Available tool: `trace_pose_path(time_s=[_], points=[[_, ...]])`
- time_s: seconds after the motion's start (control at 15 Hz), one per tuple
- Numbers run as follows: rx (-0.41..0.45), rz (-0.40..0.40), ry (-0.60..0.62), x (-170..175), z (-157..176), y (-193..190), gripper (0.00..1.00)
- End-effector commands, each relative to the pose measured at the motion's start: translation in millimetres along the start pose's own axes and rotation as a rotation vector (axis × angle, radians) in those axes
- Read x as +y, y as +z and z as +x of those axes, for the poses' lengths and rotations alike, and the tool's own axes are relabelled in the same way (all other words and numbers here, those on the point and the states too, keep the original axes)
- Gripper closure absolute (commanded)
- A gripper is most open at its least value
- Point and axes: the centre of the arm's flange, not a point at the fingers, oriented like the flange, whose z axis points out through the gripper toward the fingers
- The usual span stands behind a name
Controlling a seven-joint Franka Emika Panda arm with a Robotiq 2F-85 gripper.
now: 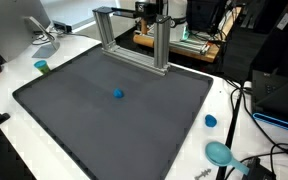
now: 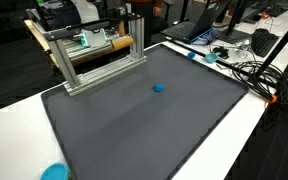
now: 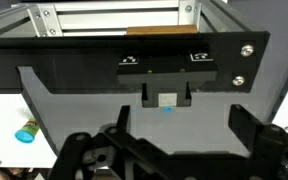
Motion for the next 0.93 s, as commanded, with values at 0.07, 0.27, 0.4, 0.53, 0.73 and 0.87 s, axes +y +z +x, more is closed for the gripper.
trace_pose_path(time_s=[0.07,0.27,0.4,0.53,0.73,0.87], points=[[-0.043,-0.013,0.031,7,13,24,0.00],[-0.071,0.009,0.024,19,16,31,0.00],[-0.083,0.021,0.021,24,15,34,0.00],[-0.088,0.026,0.009,25,14,37,0.00],[-0.097,0.022,-0.009,21,12,39,0.00],[-0.103,0.014,0.012,16,11,41,0.00]])
